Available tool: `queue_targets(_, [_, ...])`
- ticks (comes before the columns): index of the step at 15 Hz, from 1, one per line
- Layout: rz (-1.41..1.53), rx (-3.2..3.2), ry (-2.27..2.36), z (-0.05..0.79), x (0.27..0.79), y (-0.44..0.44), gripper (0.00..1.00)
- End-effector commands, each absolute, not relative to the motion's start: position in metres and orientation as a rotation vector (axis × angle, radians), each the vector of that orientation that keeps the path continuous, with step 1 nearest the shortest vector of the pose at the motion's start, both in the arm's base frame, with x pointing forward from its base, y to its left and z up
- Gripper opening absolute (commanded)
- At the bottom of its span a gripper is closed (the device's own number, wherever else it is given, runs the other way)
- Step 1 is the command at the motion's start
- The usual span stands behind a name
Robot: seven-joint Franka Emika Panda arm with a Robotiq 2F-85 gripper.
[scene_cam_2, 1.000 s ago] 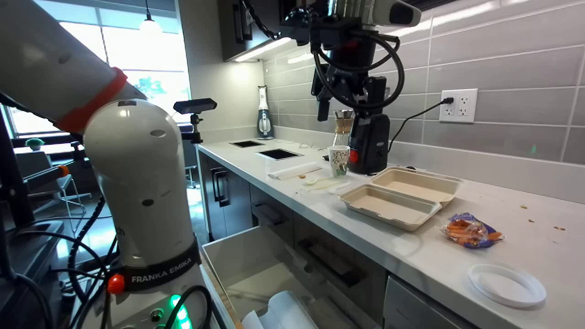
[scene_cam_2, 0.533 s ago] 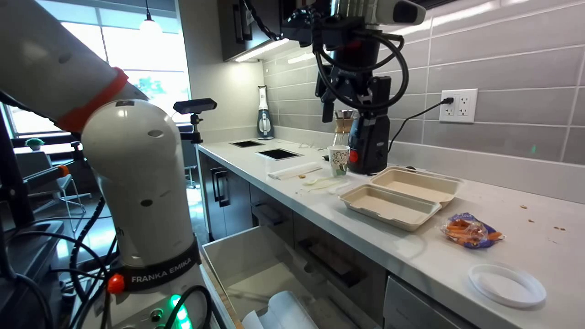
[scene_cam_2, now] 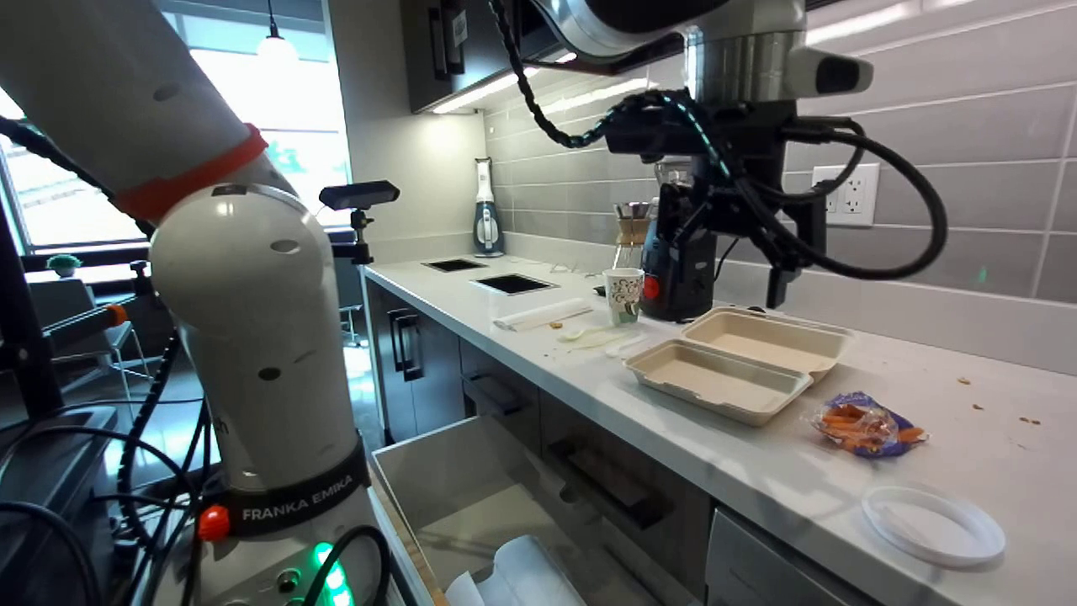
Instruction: Put one orange object on the spoon
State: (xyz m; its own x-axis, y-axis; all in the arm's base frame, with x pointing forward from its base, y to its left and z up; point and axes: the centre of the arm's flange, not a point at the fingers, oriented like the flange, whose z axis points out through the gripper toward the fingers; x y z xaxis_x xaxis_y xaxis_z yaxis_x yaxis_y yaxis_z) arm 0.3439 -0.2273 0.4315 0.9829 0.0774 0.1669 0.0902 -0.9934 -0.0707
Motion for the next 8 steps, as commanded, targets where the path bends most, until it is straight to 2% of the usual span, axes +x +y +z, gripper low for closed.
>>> queue_targets(1, [-0.277, -3.034, -0.152, 0.423, 0.350, -0.232, 1.00])
queue_targets(8, [-0.288, -3.004, -0.194, 0.409, 0.365, -0.244, 1.00])
